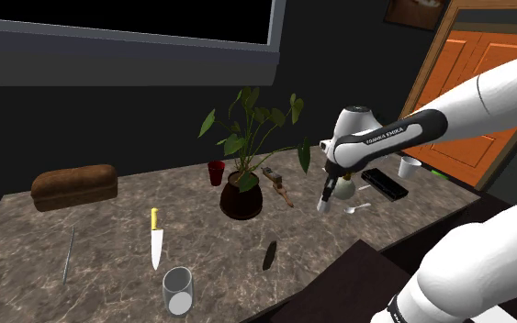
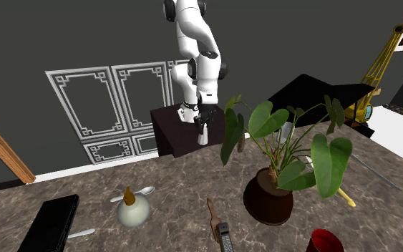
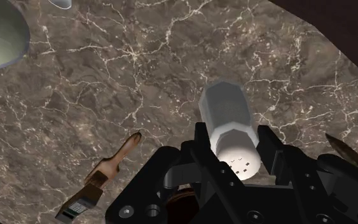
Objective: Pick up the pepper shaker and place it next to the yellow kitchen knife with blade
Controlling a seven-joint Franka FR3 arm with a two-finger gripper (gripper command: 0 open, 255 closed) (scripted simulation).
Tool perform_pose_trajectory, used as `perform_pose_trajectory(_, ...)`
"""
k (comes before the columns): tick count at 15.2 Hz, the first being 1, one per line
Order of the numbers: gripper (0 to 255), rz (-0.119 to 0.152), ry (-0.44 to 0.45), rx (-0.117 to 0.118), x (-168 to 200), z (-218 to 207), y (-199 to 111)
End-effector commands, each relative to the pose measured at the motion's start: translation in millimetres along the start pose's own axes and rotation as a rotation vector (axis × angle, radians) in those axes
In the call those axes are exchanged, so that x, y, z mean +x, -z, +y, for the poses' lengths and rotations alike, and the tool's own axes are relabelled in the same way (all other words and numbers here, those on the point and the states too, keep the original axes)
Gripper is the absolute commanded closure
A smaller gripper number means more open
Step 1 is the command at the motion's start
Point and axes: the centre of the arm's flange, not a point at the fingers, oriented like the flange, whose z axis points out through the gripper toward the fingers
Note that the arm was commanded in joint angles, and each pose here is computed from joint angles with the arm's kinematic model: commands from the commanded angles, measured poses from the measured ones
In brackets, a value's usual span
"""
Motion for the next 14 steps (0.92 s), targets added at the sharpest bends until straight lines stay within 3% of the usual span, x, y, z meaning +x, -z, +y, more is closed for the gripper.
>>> perform_pose_trajectory(1, 255, 0.0, -0.001, 0.001, 25, -12, 1)
perform_pose_trajectory(14, 255, 0.0, -0.001, 0.001, 185, -72, 5)
